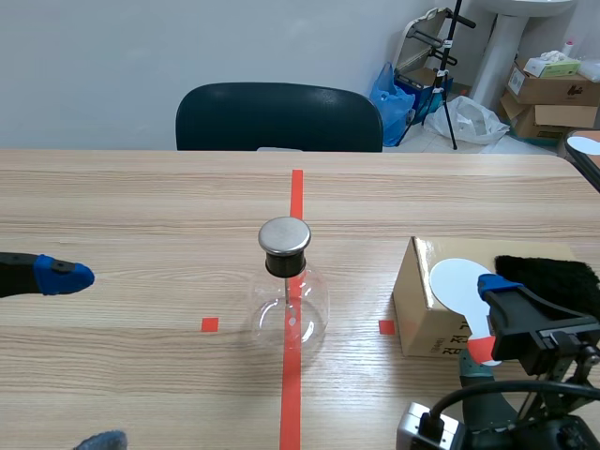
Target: Do the electroscope experiment
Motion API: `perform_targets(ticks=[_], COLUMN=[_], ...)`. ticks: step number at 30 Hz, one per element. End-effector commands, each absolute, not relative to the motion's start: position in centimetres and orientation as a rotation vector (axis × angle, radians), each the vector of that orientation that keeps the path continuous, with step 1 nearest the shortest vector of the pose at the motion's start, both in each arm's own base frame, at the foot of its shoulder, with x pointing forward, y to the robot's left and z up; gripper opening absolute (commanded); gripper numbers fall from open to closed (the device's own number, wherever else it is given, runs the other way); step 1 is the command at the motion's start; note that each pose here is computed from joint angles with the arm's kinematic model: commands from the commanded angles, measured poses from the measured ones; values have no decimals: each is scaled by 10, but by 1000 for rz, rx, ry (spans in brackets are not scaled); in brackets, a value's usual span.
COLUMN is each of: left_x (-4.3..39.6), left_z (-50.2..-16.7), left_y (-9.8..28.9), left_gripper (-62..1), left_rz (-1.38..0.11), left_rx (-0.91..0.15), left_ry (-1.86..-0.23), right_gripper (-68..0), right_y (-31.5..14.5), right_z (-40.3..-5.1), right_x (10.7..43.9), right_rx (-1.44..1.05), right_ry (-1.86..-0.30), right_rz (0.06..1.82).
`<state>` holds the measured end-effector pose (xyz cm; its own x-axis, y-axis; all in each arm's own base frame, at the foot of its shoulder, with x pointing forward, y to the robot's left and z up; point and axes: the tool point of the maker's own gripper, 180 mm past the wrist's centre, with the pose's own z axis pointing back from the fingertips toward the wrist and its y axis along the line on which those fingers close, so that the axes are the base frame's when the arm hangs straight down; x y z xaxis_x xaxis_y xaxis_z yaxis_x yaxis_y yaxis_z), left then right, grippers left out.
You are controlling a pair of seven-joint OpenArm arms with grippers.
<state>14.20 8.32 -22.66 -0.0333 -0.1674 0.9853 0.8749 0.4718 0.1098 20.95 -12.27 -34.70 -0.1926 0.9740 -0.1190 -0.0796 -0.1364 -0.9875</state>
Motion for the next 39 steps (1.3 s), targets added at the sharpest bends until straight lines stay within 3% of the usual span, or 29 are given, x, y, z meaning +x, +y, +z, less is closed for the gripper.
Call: perform_targets(ticks=[1, 39], left_x=[143, 146], left_z=[-218, -218], left_y=[82, 84], left_gripper=[14, 14], left_rz=[-915, -891], left_rx=[-719, -719], left_ry=[-1378, -1374], right_gripper=[4, 4], right_y=[-123, -123], right_z=[-334, -334], right_x=[213, 213], right_rx=[-1187, -1186], right_ry=[-1267, -1268], right_rz=[1449, 1450])
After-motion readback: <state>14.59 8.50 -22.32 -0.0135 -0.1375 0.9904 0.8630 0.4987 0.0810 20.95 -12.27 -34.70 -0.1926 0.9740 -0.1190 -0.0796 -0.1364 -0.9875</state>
